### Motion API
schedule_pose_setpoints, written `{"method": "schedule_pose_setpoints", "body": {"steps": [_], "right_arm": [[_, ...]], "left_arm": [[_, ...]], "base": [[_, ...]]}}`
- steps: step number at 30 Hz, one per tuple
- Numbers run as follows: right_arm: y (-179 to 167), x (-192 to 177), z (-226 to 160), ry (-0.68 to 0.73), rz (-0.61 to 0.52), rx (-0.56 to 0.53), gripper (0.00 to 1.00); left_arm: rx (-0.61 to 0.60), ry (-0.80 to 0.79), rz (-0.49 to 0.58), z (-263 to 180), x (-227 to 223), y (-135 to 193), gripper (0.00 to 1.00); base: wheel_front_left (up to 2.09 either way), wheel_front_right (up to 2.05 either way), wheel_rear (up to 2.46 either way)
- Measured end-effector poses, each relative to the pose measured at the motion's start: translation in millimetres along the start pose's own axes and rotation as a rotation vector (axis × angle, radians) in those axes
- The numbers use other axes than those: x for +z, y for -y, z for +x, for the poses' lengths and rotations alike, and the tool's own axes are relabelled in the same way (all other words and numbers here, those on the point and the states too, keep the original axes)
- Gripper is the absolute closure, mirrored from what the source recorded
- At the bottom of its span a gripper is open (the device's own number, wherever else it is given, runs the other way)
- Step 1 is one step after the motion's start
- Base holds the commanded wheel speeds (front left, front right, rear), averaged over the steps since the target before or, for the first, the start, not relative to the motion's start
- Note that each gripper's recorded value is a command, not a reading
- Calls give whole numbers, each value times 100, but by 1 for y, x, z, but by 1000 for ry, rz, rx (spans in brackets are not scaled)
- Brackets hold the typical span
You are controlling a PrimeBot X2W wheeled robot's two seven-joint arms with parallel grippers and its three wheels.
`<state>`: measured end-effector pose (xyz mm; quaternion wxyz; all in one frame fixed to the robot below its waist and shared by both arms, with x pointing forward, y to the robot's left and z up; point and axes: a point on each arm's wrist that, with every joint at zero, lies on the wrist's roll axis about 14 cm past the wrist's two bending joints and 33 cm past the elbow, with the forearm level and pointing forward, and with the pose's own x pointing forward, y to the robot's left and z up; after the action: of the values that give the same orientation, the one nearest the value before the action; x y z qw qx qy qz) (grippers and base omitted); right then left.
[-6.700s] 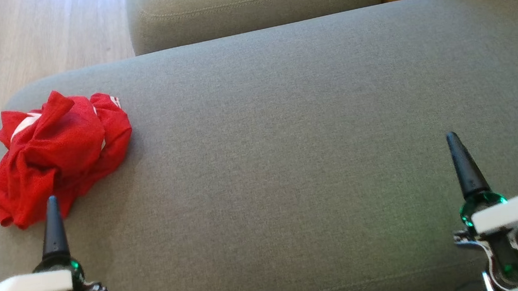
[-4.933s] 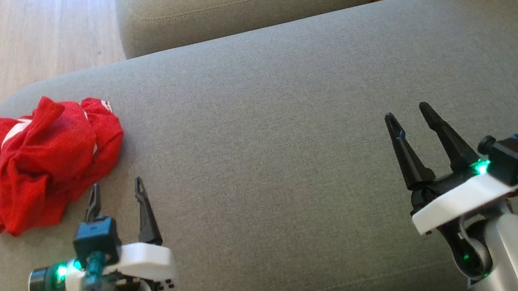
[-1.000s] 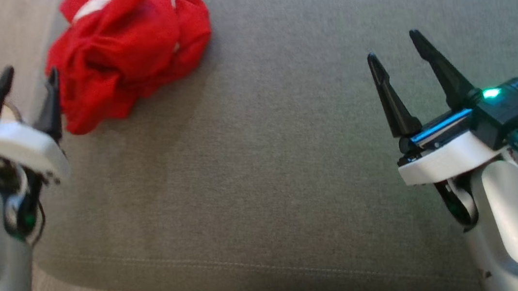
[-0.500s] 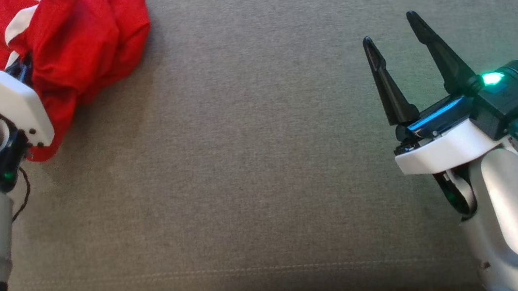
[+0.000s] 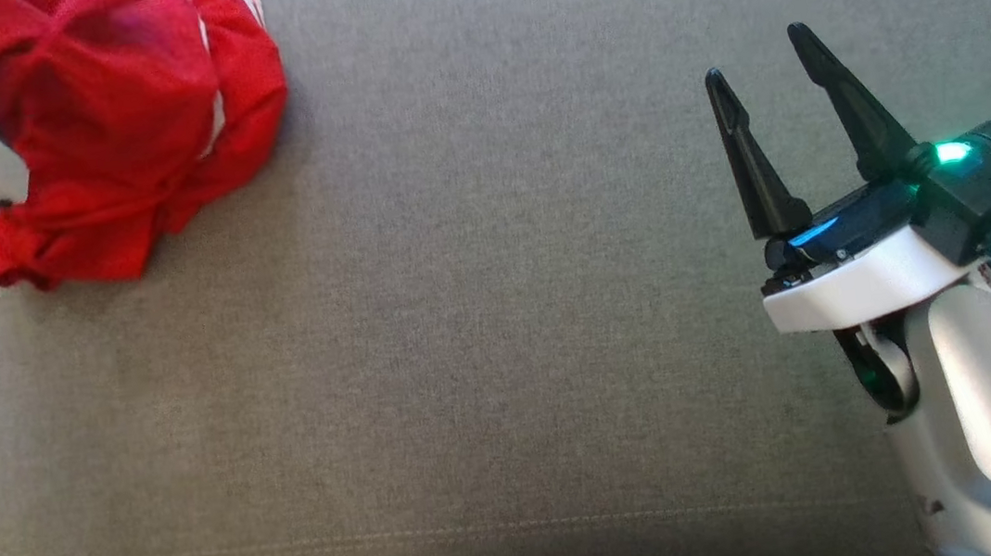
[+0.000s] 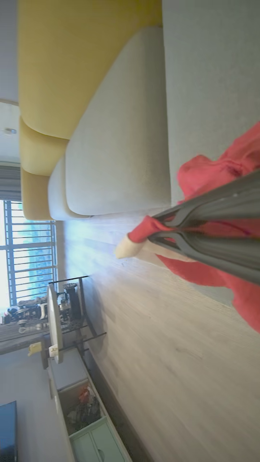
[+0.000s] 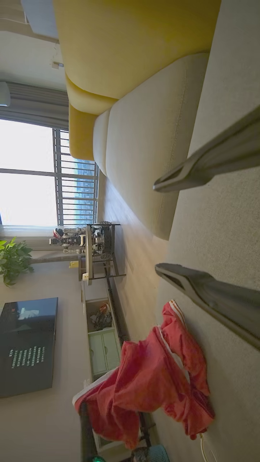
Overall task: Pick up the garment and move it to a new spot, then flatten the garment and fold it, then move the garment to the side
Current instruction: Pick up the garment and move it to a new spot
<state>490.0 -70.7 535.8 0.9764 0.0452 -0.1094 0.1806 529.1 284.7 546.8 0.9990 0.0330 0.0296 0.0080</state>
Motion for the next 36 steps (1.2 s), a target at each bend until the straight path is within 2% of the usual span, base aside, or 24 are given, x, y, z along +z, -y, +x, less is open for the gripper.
{"method": "schedule_pose_setpoints", "body": {"steps": [6,7,12,21,26,32,36], "right_arm": [[0,24,-13,33,-9,-15,0],[2,31,-19,38,-13,-28,0],[9,52,-28,76,-35,-52,0],[66,83,-57,133,-76,-220,0],[95,101,-83,157,-119,-313,0],[135,132,-118,208,-188,-446,0],[153,134,-135,193,-225,-508,0]], "left_arm": [[-38,237,-57,-21,75,26,100],[-62,304,-75,-31,96,40,100],[-131,433,-120,-51,137,77,100],[-465,593,-251,-70,198,219,100],[-601,683,-357,-82,229,280,100],[-713,653,-427,-77,226,346,100],[-704,504,-378,-47,170,380,100]], "base": [[0,0,0],[0,0,0],[0,0,0],[0,0,0],[0,0,0],[0,0,0],[0,0,0]]}}
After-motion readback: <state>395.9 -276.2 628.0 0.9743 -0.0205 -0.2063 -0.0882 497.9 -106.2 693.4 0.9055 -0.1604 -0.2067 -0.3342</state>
